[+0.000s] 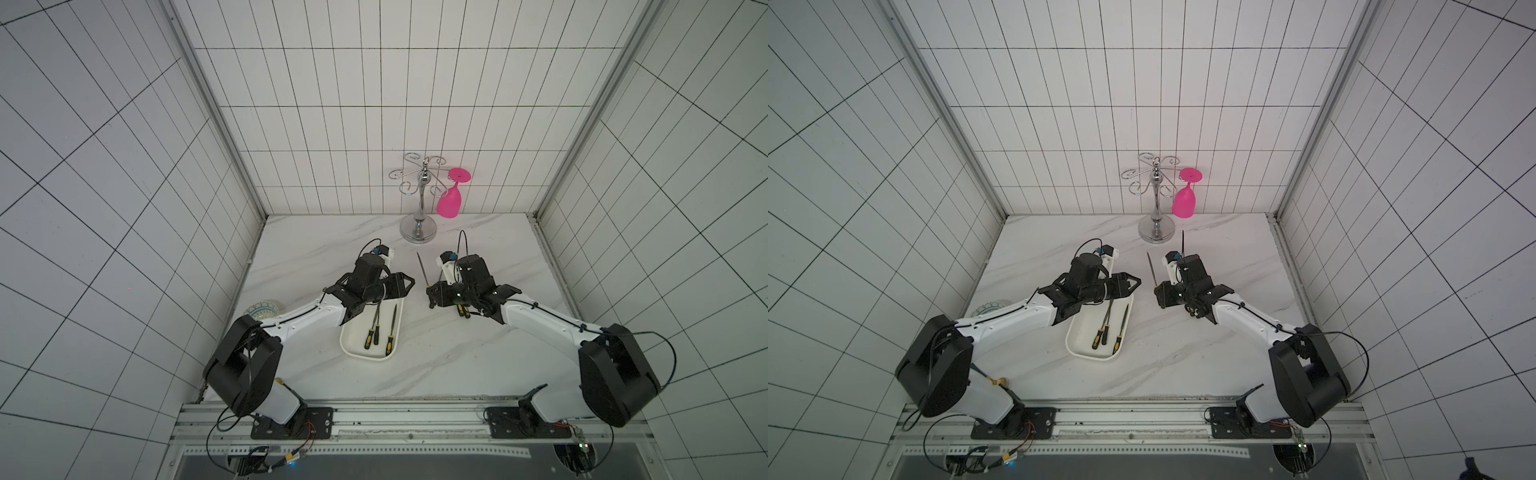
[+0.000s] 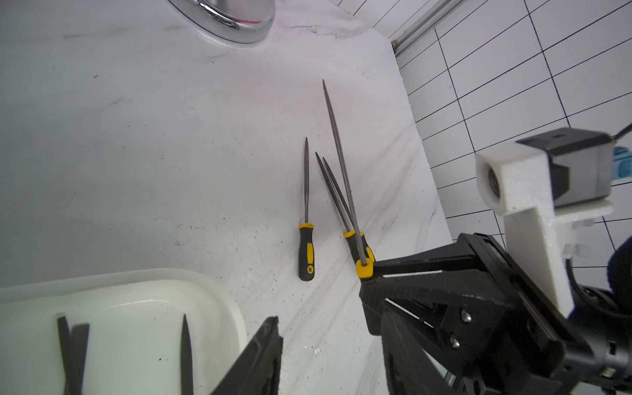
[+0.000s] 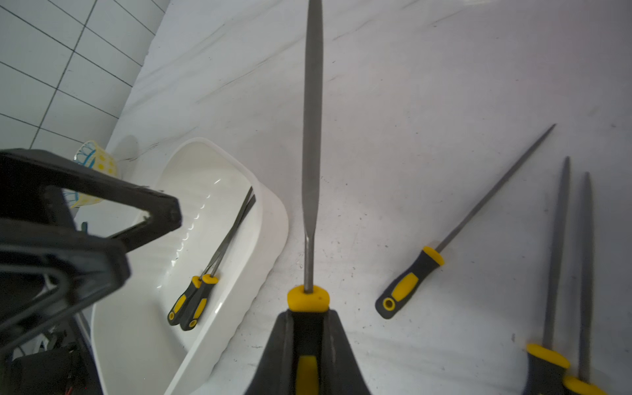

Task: Put the file tool into the storage box
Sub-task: Pick up the file tool from the center of the board.

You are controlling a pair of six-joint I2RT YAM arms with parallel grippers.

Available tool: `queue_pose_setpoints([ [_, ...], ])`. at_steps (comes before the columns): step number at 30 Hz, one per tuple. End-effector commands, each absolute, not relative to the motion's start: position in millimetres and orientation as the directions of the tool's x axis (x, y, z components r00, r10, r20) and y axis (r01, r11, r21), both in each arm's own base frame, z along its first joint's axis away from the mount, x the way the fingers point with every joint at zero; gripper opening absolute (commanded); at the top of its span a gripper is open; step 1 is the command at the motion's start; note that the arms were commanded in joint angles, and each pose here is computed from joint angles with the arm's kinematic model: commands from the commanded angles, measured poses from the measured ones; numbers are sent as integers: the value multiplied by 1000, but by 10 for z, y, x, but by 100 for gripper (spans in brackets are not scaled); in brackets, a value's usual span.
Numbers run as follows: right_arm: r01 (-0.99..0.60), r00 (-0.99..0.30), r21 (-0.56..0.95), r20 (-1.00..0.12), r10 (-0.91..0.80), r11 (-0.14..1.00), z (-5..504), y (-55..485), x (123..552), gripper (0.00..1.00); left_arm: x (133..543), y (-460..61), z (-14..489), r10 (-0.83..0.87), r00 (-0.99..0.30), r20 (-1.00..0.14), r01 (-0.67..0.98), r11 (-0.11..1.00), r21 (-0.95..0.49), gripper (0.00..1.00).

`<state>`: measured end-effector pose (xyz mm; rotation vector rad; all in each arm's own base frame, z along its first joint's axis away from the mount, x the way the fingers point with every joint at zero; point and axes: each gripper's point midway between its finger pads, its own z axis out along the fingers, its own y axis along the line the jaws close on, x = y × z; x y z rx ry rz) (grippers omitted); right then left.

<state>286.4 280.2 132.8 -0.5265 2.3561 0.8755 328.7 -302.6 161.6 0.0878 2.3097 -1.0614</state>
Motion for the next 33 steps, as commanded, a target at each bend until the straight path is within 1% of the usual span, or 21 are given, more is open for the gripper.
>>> queue_pose_setpoints([
  [1,-621,-725,523,-667,-174,584,1694,3052,2728,0,3373,-3118,1757,-190,-809,-556,324,647,-691,50],
  [5,-669,-696,514,-686,-211,536,1781,3148,2614,0,3413,-3166,1760,-194,-809,-555,328,635,-699,50],
  [10,-693,-681,508,-694,-233,511,1839,3187,2553,0,3486,-3236,1771,-201,-809,-553,330,623,-710,49],
  [15,-699,-670,497,-707,-228,513,1901,3174,2557,0,3515,-3305,1742,-194,-822,-536,331,603,-726,37],
  [18,-700,-667,498,-711,-222,512,1944,3173,2556,0,3523,-3319,1711,-194,-825,-531,327,601,-729,27],
  [19,-701,-667,498,-712,-221,511,1951,3174,2554,0,3534,-3308,1694,-198,-826,-527,322,602,-730,23],
  [21,-701,-666,497,-714,-218,512,1968,3171,2557,0,3535,-3309,1673,-197,-830,-522,319,600,-734,8],
  [22,-701,-664,496,-715,-217,512,1974,3170,2558,0,3531,-3311,1677,-196,-832,-519,319,597,-736,3],
  [23,-700,-665,496,-714,-217,513,1969,3167,2557,0,3526,-3308,1668,-194,-834,-517,318,596,-737,0],
  [25,-701,-663,495,-719,-211,513,1999,3164,2561,0,3510,-3293,1682,-193,-833,-519,320,596,-736,0],
  [26,-702,-663,497,-718,-211,511,2006,3166,2560,9,3494,-3282,1687,-192,-832,-521,322,597,-734,0],
  [27,-700,-662,495,-720,-207,515,2022,3162,2567,21,3477,-3262,1692,-191,-830,-524,324,601,-731,0],
  [28,-692,-663,489,-722,-199,531,2024,3145,2591,31,3462,-3231,1711,-190,-826,-531,327,606,-725,0],
  [29,-686,-663,486,-724,-191,542,2033,3128,2611,39,3437,-3208,1730,-186,-823,-536,331,611,-720,0],
  [30,-682,-662,479,-726,-187,552,2033,3113,2627,43,3409,-3166,1730,-179,-821,-542,333,622,-709,0],
  [31,-678,-660,474,-730,-180,562,2040,3098,2640,44,3374,-3116,1755,-171,-815,-554,338,636,-694,0],
  [33,-672,-660,470,-731,-174,573,2029,3080,2654,45,3304,-2987,1759,-158,-804,-574,336,674,-658,0],
])
